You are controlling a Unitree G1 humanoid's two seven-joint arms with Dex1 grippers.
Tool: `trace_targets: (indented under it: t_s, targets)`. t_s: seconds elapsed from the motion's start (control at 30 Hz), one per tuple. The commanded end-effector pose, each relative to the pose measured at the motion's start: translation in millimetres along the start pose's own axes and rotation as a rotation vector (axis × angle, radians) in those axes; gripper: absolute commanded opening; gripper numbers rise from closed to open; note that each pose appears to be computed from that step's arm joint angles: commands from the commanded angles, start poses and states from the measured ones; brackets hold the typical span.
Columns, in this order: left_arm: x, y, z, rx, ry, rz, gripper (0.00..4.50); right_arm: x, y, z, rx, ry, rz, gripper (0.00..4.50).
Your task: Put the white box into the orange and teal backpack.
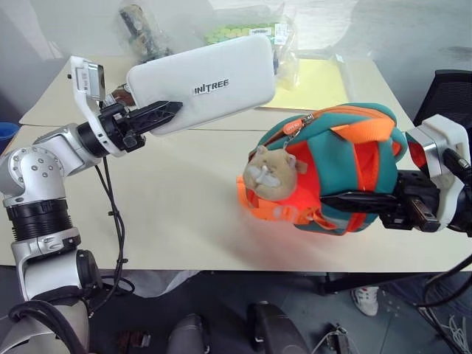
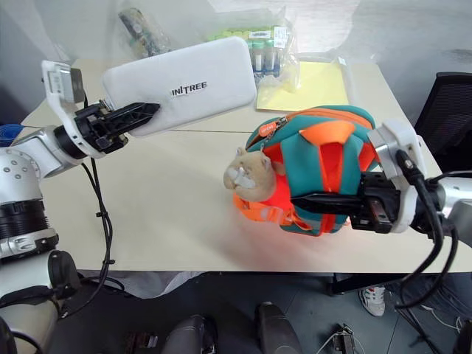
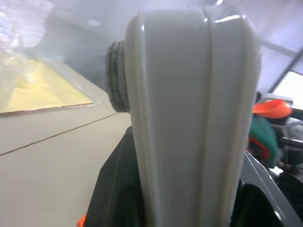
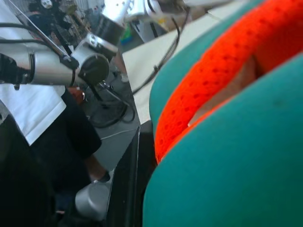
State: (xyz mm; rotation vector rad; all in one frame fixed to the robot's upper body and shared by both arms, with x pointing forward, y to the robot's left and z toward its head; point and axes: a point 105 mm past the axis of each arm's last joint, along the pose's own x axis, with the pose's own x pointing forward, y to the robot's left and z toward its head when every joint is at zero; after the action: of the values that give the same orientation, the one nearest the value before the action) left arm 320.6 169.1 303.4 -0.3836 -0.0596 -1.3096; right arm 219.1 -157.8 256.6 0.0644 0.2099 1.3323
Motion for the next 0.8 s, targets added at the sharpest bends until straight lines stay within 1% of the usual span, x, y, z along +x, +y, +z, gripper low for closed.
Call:
trace_targets:
  t_s: [0.03,0.17,0.2,0.3,0.33,0.47,0.6,0.67,0.8]
  targets:
    - [6,-24,14,0.11,0.025,-0.151,1.33,-7,5,6,-0.041,-0.015,-0.023,0.03]
    - [8,-22,8,0.137,0.086,-0.185,1.33,-10,0,2,-0.033,-0.011,-0.062,0.03]
    - [10,-16,2,0.172,0.127,-0.166,1.33,-11,-2,1,-0.03,-0.013,-0.071,0.03]
    - [10,-5,-28,0.269,0.321,-0.152,1.33,-9,-3,1,-0.03,-0.016,-0.075,0.03]
    - [11,-1,-31,0.288,0.345,-0.143,1.33,-9,-3,1,-0.03,-0.015,-0.075,0.03]
    - [26,9,-33,0.38,0.342,-0.133,1.33,-7,-3,-1,-0.027,-0.012,-0.07,0.03]
    - [39,2,-38,0.43,0.36,-0.2,1.33,-5,-3,-2,-0.023,-0.011,-0.062,0.03]
    - [44,1,-41,0.483,0.394,-0.223,1.33,-4,-4,-4,-0.022,-0.007,-0.063,0.03]
    - [50,-9,-56,0.556,0.509,-0.342,1.33,-2,-8,-5,-0.025,-0.005,-0.068,0.03]
